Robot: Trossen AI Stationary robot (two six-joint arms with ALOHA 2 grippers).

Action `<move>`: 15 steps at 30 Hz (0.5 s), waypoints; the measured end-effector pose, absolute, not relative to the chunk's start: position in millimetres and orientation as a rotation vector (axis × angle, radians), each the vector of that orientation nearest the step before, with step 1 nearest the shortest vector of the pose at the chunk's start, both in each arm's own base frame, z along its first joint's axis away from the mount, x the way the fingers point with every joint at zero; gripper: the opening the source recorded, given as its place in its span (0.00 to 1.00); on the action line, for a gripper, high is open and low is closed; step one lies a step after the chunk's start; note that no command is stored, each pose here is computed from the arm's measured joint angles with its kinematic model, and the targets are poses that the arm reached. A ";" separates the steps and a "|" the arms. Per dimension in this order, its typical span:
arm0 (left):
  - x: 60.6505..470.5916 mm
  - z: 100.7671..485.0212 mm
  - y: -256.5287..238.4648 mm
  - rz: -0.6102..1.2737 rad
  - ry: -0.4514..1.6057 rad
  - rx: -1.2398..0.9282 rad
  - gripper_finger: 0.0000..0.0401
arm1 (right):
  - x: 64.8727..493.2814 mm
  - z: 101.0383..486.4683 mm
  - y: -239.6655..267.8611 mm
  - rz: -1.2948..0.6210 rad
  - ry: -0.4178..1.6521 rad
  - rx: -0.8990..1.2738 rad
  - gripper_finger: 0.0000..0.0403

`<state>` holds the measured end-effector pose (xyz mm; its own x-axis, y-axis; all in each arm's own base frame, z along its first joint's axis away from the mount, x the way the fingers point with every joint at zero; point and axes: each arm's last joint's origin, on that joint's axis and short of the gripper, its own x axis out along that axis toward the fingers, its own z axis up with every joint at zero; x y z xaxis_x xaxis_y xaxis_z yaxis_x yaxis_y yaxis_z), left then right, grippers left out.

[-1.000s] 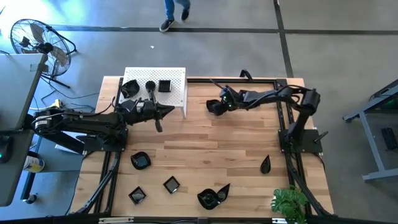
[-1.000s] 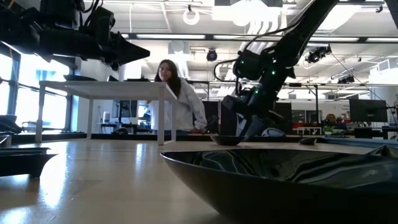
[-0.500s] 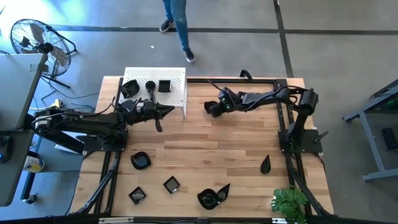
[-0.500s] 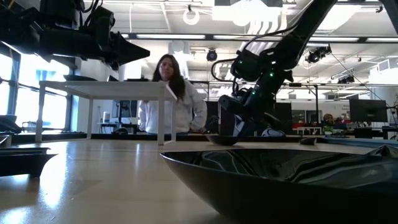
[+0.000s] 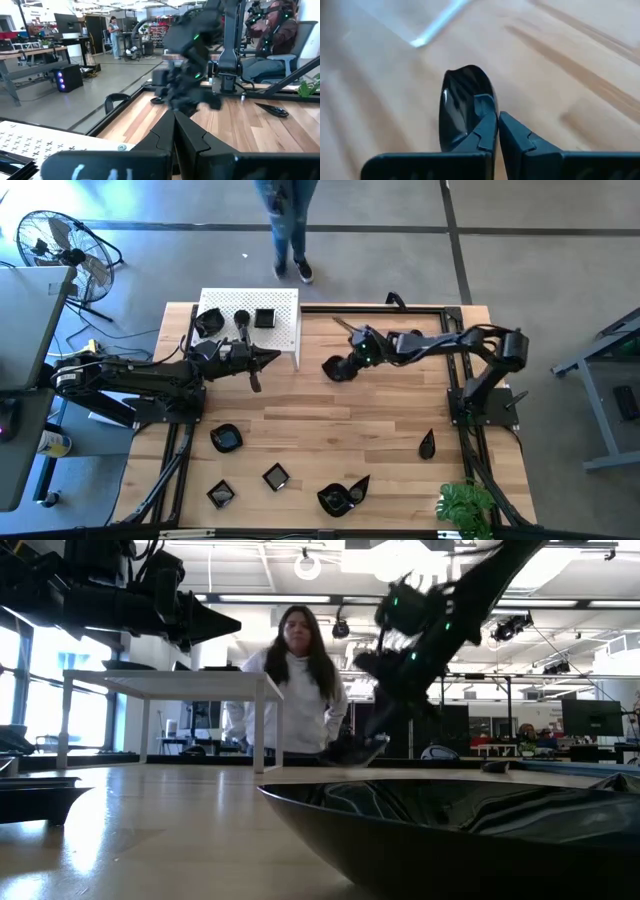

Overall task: Pick & Place Mini shaped plates
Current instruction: Stack the top black leaf shaped plate on top of the stacked black leaf shaped plates on the shelf

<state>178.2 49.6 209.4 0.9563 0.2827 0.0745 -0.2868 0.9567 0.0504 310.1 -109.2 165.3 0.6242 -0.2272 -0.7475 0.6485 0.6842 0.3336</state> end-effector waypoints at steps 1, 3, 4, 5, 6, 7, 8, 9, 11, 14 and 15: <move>178.2 209.4 49.6 0.290 -0.067 0.061 0.01 | 311.4 170.0 -101.4 -0.508 0.734 0.601 0.02; 178.2 209.4 49.6 0.290 -0.067 0.060 0.01 | 314.7 178.7 -83.7 -0.426 0.730 0.525 0.02; 178.2 209.5 49.6 0.290 -0.067 0.059 0.01 | 316.8 182.0 -74.0 -0.384 0.727 0.490 0.02; 178.2 209.4 49.6 0.290 -0.067 0.058 0.01 | 318.7 185.7 -64.9 -0.346 0.716 0.464 0.02; 178.2 209.4 49.6 0.290 -0.067 0.057 0.01 | 320.8 188.0 -55.8 -0.312 0.708 0.444 0.02; 178.2 209.4 49.6 0.290 -0.067 0.057 0.01 | 323.0 189.5 -47.3 -0.282 0.701 0.428 0.02; 178.2 209.4 49.6 0.290 -0.067 0.057 0.01 | 325.0 190.9 -39.6 -0.257 0.698 0.416 0.02; 178.2 209.4 49.6 0.290 -0.067 0.057 0.01 | 327.6 191.4 -32.3 -0.236 0.703 0.399 0.02; 178.2 209.5 49.6 0.290 -0.068 0.059 0.01 | 335.8 193.1 -20.0 -0.198 0.705 0.351 0.02; 178.1 210.3 49.6 0.291 -0.073 0.079 0.01 | 352.3 197.3 -6.7 -0.136 0.696 0.250 0.02; 178.1 210.5 49.6 0.291 -0.075 0.086 0.01 | 358.9 198.3 -3.5 -0.117 0.692 0.210 0.02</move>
